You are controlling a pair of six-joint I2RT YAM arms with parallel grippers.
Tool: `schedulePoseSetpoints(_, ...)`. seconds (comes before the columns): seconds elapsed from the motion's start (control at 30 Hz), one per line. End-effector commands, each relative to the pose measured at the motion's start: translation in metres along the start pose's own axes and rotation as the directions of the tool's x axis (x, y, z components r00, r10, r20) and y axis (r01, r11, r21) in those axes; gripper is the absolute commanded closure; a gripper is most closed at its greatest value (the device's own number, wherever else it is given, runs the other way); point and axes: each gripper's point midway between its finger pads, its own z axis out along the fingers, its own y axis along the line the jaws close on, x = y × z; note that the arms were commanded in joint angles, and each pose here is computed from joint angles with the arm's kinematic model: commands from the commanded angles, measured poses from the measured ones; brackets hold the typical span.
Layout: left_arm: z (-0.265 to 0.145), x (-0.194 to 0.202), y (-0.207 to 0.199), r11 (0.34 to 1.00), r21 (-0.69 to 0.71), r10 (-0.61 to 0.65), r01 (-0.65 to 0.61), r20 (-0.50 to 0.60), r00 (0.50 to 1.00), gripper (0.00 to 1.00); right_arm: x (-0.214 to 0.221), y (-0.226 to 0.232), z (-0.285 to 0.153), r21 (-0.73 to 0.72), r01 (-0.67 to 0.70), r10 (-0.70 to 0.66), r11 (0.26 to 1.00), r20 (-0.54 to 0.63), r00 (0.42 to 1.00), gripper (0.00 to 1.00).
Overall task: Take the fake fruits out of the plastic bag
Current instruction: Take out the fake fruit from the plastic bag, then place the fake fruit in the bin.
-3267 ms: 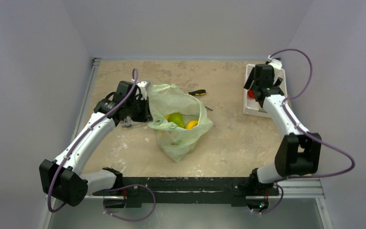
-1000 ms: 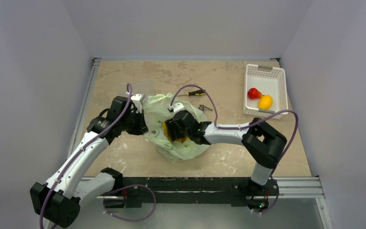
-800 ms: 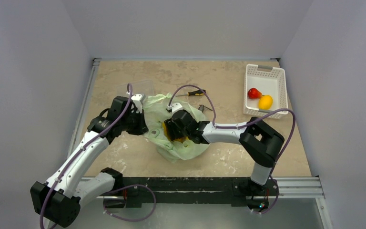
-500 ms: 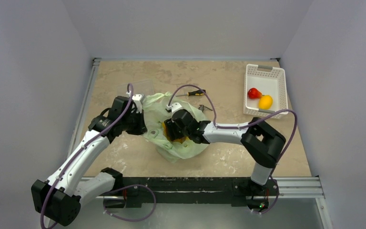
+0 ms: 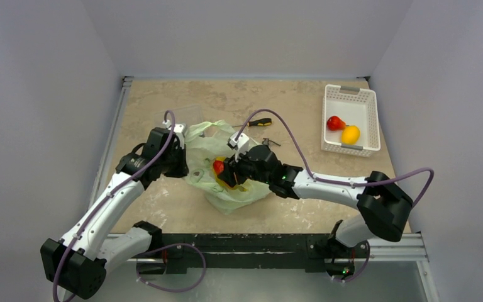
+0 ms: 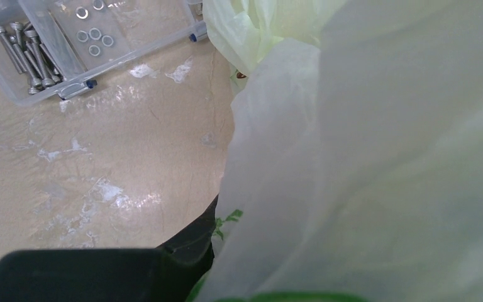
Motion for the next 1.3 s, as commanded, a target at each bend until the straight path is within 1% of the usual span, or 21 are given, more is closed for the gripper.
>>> schedulePoseSetpoints(0.0,-0.005,-0.01,0.0,1.0,-0.015,-0.003,0.004,0.037,0.999,1.0,-0.018,0.026,-0.011,-0.149,0.081,-0.068,0.986,0.091,0.994,1.0)
schedulePoseSetpoints(0.2,0.0,-0.008,0.0,1.0,-0.014,-0.001,0.001,0.012,1.0,1.0,-0.074,0.051,-0.034,-0.227,0.126,-0.067,0.966,0.251,0.966,1.0)
schedulePoseSetpoints(0.27,0.001,-0.006,0.0,1.0,-0.017,0.001,-0.001,-0.002,1.0,1.0,-0.093,0.058,-0.039,-0.25,0.108,-0.029,0.962,0.3,0.953,1.0)
schedulePoseSetpoints(0.37,0.003,-0.005,0.001,1.0,-0.021,0.001,-0.001,-0.013,1.0,1.0,-0.124,0.058,-0.051,-0.228,0.071,0.023,0.971,0.388,0.922,1.0)
schedulePoseSetpoints(0.5,0.002,-0.005,0.003,1.0,-0.031,-0.001,0.0,-0.007,1.0,1.0,-0.152,0.033,-0.065,-0.09,-0.028,0.066,0.996,0.462,0.884,1.0)
schedulePoseSetpoints(0.57,0.002,-0.005,0.003,1.0,-0.031,-0.001,0.001,-0.01,1.0,1.0,-0.157,0.011,-0.074,0.018,-0.09,0.069,0.996,0.493,0.867,1.0)
schedulePoseSetpoints(0.63,0.002,-0.005,0.003,1.0,-0.03,-0.002,0.001,-0.008,1.0,1.0,-0.154,-0.019,-0.088,0.15,-0.174,0.069,0.973,0.532,0.844,1.0)
schedulePoseSetpoints(0.67,0.002,-0.005,0.004,0.999,-0.037,-0.001,0.001,-0.007,1.0,1.0,-0.153,-0.034,-0.099,0.215,-0.225,0.07,0.951,0.557,0.827,1.0)
schedulePoseSetpoints(0.7,0.002,-0.005,0.004,0.999,-0.038,-0.001,0.0,-0.007,1.0,1.0,-0.148,-0.056,-0.111,0.302,-0.284,0.06,0.91,0.581,0.812,1.0)
schedulePoseSetpoints(0.77,0.002,-0.006,0.004,0.999,-0.038,-0.001,0.001,-0.004,1.0,1.0,-0.134,-0.089,-0.13,0.42,-0.36,0.043,0.833,0.6,0.799,1.0)
schedulePoseSetpoints(0.9,0.002,-0.007,0.004,0.999,-0.037,0.001,-0.001,-0.002,1.0,1.0,-0.105,-0.152,-0.158,0.553,-0.464,0.053,0.692,0.601,0.797,1.0)
schedulePoseSetpoints(1.0,0.002,-0.007,0.004,0.999,-0.037,0.001,-0.001,-0.001,1.0,1.0,-0.087,-0.195,-0.175,0.642,-0.486,0.042,0.593,0.577,0.815,1.0)
schedulePoseSetpoints(1.07,0.001,-0.006,0.0,1.0,-0.017,0.001,-0.001,-0.007,1.0,1.0,-0.076,-0.223,-0.188,0.705,-0.494,0.041,0.509,0.553,0.832,1.0)
schedulePoseSetpoints(1.17,0.001,-0.005,0.0,1.0,-0.014,0.001,-0.001,-0.008,1.0,1.0,-0.074,-0.254,-0.199,0.762,-0.495,0.048,0.418,0.525,0.85,1.0)
schedulePoseSetpoints(1.27,0.001,-0.005,0.0,1.0,-0.016,0.001,-0.001,-0.007,1.0,1.0,-0.071,-0.288,-0.216,0.835,-0.484,0.054,0.261,0.488,0.871,1.0)
